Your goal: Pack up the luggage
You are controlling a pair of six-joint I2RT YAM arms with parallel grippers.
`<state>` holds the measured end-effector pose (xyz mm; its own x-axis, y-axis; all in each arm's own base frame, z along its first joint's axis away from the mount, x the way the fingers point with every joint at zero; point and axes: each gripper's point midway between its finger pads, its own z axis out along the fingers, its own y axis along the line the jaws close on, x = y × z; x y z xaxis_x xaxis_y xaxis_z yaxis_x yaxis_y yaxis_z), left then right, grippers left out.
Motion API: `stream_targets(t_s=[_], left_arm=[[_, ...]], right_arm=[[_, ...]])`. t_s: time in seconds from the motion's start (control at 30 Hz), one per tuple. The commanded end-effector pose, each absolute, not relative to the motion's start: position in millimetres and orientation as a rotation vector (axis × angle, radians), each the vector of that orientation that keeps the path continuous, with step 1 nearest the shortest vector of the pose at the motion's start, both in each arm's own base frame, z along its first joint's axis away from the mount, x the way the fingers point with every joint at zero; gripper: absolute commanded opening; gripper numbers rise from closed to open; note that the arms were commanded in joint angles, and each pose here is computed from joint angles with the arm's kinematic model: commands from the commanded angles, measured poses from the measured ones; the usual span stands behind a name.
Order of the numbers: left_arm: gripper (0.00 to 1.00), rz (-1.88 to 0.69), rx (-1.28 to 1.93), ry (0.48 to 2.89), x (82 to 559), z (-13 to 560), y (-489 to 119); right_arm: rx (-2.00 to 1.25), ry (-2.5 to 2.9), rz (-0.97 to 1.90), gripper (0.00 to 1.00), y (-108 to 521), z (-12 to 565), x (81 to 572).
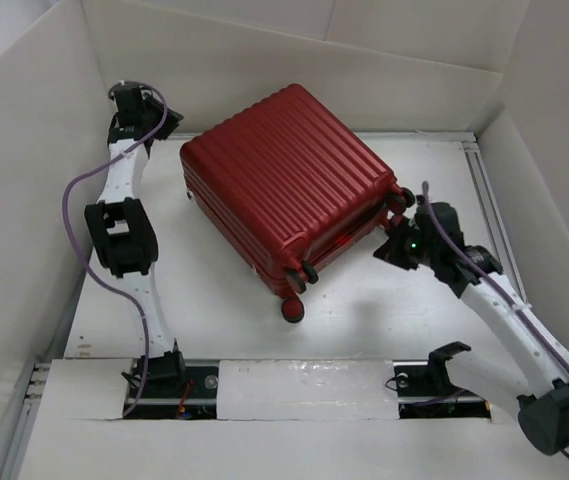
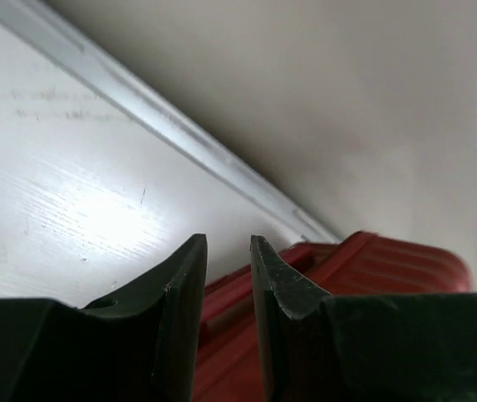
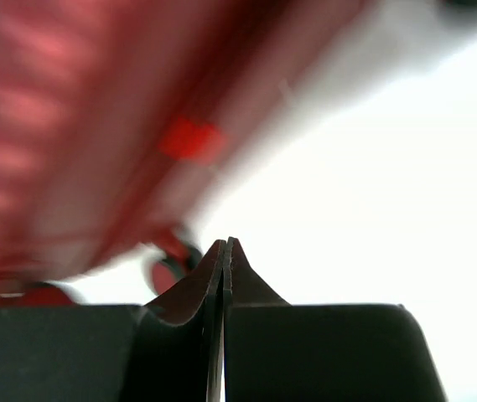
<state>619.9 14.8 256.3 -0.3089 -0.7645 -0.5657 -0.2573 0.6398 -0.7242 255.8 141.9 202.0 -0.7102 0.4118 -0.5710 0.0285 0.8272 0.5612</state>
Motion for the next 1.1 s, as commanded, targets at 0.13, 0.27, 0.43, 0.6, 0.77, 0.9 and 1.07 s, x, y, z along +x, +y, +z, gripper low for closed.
stream_targets(t_s=[0.13,0.27,0.43,0.6,0.77,0.9,1.07], left_arm=[[0.25,-0.951,-0.617,1.822,648,249,-23],[0.25,-1.068,-0.551,1.860,649,214,-44],[0.25,-1.236,-0.365,2.013,618,172,-111],[0.24,-1.285,-0.154,2.236,515,120,-183],[0.21,-1.307,-0.195,2.226,411,142,-189],[0.21,-1.200,-0.181,2.377,326,127,-193],[0.28,-0.958,-0.248,2.458,260,121,-177]], right_arm=[[0.345,2.367,0.720,0.00,172,150,288],[0.272,2.403,0.710,0.00,188,131,327],[0.269,2.392,0.678,0.00,199,123,377],[0.282,2.312,0.729,0.00,212,135,418],[0.240,2.234,0.798,0.00,235,167,463],[0.211,2.197,0.890,0.00,253,180,501],[0.237,2.193,0.939,0.28,253,195,538]])
